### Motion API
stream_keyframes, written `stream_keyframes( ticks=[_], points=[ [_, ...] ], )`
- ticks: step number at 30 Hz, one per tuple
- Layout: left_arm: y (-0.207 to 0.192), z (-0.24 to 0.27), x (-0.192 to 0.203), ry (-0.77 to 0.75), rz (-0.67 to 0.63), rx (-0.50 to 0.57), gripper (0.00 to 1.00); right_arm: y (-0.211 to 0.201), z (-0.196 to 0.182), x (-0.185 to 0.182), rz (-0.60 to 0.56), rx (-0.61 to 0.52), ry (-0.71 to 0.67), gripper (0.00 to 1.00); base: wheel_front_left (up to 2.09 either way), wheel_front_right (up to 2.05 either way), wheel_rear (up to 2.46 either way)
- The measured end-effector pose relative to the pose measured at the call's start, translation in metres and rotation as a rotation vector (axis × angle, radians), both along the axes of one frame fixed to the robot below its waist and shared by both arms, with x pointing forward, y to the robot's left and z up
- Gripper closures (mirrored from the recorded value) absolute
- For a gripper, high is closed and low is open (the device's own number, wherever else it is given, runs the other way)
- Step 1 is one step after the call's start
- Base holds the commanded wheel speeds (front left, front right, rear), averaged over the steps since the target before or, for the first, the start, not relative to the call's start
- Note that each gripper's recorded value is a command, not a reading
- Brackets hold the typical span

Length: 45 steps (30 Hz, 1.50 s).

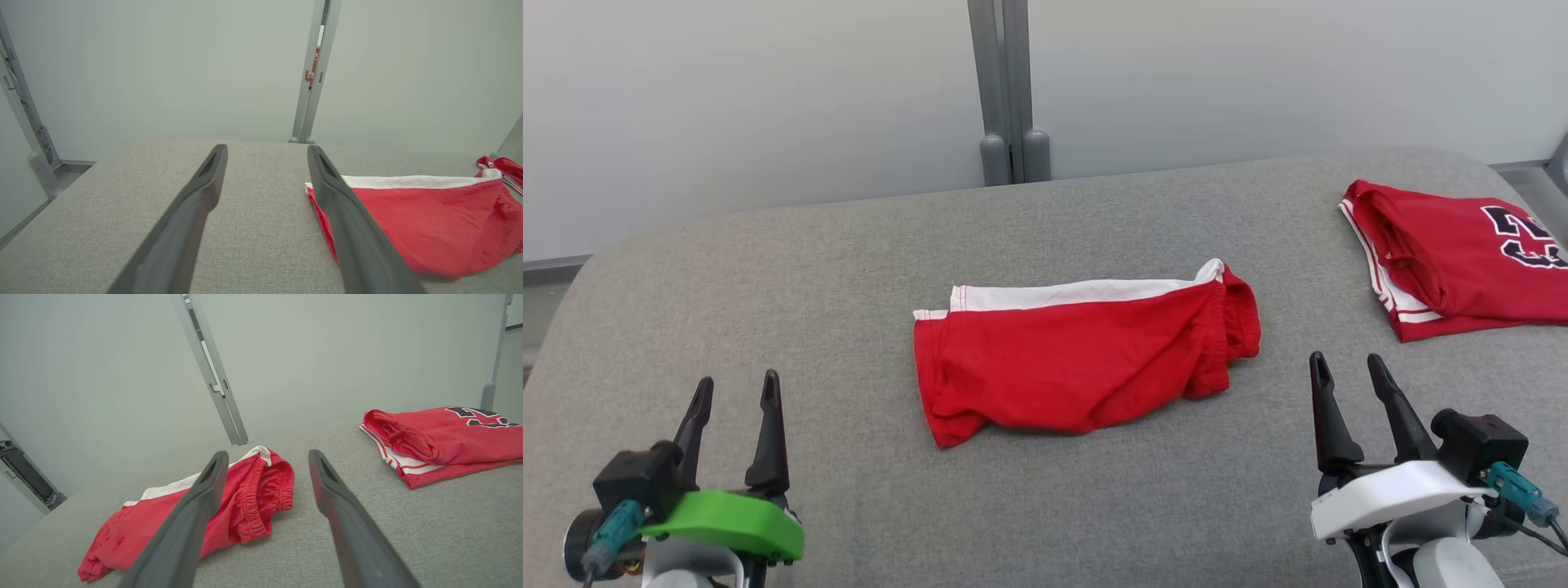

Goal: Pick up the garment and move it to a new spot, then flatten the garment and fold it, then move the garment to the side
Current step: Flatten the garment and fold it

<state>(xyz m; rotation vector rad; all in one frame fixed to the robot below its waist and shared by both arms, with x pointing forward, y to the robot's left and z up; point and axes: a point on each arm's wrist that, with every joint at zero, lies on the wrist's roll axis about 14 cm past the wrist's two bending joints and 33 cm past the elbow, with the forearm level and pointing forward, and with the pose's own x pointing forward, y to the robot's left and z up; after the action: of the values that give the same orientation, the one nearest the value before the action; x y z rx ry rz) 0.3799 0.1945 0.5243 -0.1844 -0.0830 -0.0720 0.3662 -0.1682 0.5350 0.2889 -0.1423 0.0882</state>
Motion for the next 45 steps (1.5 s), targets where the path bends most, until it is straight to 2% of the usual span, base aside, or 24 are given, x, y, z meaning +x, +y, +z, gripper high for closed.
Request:
stream_keyframes(
  ticks=[20, 34, 45],
  points=[
    [0.028, -0.020, -0.061, 0.015, 0.122, 0.064, 0.00, 0.017, -0.015, -0.019, 0.054, -0.055, 0.048, 0.00, 0.00, 0.00, 0.00],
    [0.030, -0.023, -0.065, 0.017, 0.140, 0.068, 0.00, 0.021, -0.019, -0.020, 0.069, -0.062, 0.065, 0.00, 0.00, 0.00, 0.00],
    [0.020, -0.030, -0.062, 0.034, 0.113, 0.057, 0.00, 0.043, 0.004, 0.032, 0.141, -0.164, 0.028, 0.00, 0.00, 0.00, 0.00]
  ],
)
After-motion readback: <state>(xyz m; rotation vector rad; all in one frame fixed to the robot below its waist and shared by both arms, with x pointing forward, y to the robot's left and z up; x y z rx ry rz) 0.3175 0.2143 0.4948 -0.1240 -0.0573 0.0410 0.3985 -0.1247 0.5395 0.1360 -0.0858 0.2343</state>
